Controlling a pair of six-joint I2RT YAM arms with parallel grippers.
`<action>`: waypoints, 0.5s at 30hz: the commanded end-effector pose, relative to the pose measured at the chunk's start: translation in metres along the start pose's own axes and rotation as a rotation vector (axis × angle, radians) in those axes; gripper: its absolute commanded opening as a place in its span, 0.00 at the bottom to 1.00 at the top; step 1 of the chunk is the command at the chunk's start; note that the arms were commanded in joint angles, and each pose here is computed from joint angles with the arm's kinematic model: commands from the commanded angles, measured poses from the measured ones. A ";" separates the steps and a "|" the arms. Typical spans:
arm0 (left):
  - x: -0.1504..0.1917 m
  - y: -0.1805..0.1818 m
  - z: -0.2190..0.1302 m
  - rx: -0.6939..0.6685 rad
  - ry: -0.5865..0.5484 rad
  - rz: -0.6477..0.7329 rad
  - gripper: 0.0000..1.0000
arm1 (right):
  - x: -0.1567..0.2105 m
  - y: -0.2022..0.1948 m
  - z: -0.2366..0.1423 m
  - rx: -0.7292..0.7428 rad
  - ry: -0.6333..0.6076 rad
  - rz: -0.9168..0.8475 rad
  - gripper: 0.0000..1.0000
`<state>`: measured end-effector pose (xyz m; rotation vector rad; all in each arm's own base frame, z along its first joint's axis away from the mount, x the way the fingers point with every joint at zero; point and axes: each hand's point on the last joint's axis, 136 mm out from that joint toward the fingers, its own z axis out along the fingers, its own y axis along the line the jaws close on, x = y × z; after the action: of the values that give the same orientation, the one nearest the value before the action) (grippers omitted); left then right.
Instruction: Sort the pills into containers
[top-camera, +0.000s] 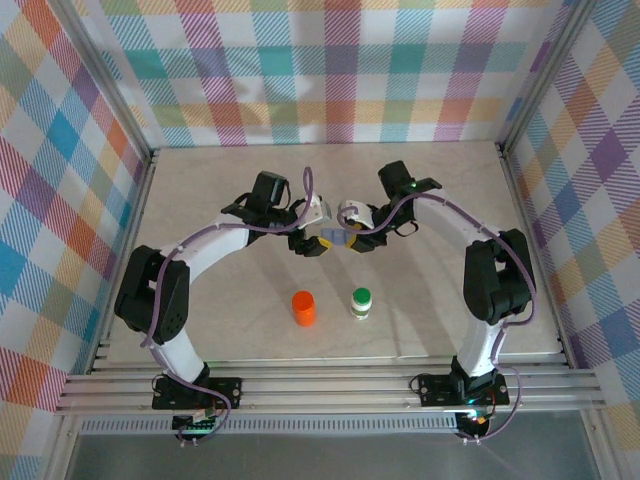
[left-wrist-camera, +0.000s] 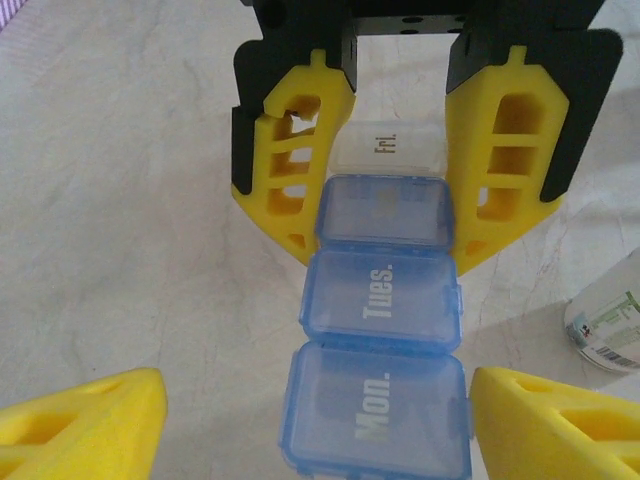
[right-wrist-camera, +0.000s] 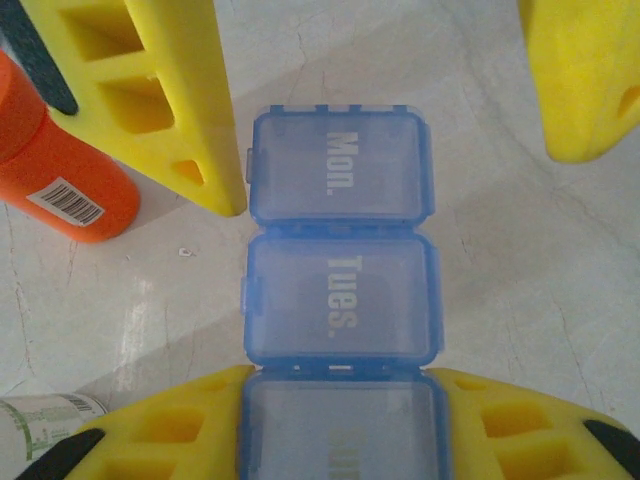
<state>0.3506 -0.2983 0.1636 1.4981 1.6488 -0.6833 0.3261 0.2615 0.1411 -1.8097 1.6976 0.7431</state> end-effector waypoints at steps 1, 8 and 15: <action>-0.003 -0.007 0.004 0.064 -0.005 0.013 0.75 | -0.015 0.010 -0.005 -0.016 -0.049 -0.048 0.13; -0.007 -0.017 -0.004 0.208 0.011 -0.061 0.47 | -0.007 0.009 0.001 0.021 -0.011 -0.091 0.13; -0.009 -0.013 -0.009 0.261 0.013 -0.134 0.37 | 0.006 -0.002 0.009 0.100 0.064 -0.133 0.13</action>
<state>0.3429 -0.2970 0.1569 1.5968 1.7626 -0.8828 0.3284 0.2662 0.1339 -1.8389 1.6368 0.6214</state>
